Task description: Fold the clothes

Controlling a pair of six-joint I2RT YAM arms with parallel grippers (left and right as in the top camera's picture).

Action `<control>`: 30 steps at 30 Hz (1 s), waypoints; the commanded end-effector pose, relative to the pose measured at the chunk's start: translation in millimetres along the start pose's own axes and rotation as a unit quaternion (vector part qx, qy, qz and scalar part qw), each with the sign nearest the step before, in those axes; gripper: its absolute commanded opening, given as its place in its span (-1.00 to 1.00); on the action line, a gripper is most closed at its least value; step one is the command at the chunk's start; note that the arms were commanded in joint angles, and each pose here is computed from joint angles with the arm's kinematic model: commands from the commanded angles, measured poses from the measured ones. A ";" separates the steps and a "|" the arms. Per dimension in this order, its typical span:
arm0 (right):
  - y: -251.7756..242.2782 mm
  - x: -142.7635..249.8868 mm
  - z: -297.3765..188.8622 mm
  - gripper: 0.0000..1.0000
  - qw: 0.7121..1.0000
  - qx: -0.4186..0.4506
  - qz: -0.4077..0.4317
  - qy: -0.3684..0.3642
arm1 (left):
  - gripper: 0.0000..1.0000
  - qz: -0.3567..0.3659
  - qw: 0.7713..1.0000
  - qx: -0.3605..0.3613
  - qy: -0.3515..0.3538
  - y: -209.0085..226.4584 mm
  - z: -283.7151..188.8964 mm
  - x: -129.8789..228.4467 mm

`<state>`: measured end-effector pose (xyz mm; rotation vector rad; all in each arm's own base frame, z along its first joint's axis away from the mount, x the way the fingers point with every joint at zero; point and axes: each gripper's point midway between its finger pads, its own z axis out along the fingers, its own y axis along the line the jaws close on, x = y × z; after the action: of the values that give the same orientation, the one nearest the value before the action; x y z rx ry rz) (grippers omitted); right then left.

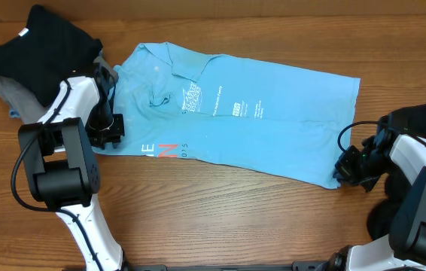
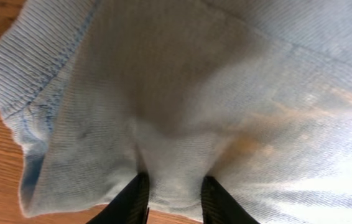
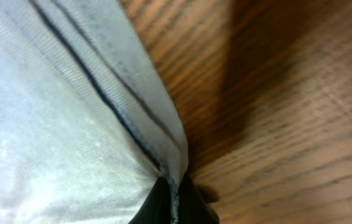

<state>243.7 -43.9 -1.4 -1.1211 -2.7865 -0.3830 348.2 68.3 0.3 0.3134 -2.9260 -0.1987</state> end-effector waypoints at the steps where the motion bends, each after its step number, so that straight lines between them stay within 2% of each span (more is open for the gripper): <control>1: -34.2 -7.2 -0.2 -0.92 0.995 0.086 0.053 -0.023 | -0.39 -0.018 1.000 -0.001 0.025 7.2 21.0 8.8; 6: -48.7 -17.4 -21.0 -0.89 0.985 0.141 0.092 -0.047 | -0.41 -0.019 1.000 -0.001 0.024 7.9 21.1 8.3; 7: -48.6 -19.1 -24.9 -0.77 0.984 0.144 0.092 -0.049 | -0.42 -0.019 1.000 -0.001 0.024 7.9 21.1 8.3; 9: -45.8 -22.1 -31.6 -0.39 0.984 0.144 0.092 -0.051 | -0.42 -0.019 1.000 0.001 0.024 7.4 21.0 8.2; 11: -41.2 -25.2 -38.7 -0.26 0.985 0.139 0.085 -0.051 | -0.39 -0.019 1.000 0.001 0.023 7.5 19.8 7.2; 15: -5.7 -31.6 -47.1 -0.21 0.997 0.057 0.017 -0.038 | -0.29 -0.019 0.999 0.021 0.022 2.0 8.0 3.4; 18: 15.7 -36.6 -49.5 -0.04 0.999 0.004 -0.022 -0.041 | -0.20 -0.016 0.999 0.037 0.020 -1.3 -10.0 -1.1; 23: 18.0 -44.0 -45.3 -0.06 0.998 -0.004 -0.026 -0.058 | -0.03 0.007 0.995 0.094 -0.006 -17.4 -41.2 -16.3; 27: 12.4 -45.5 -32.0 -0.08 0.998 -0.001 -0.021 -0.067 | 0.11 0.014 0.993 0.117 -0.031 -28.3 -44.3 -28.1; 30: 12.7 -40.3 -20.3 -0.21 0.998 -0.015 -0.016 -0.061 | 0.15 0.032 0.991 0.121 -0.047 -34.1 -41.8 -34.5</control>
<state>292.3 -76.7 22.9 -1.1514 -2.9551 -0.3254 391.3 50.2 32.7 0.3289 -3.0318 0.0752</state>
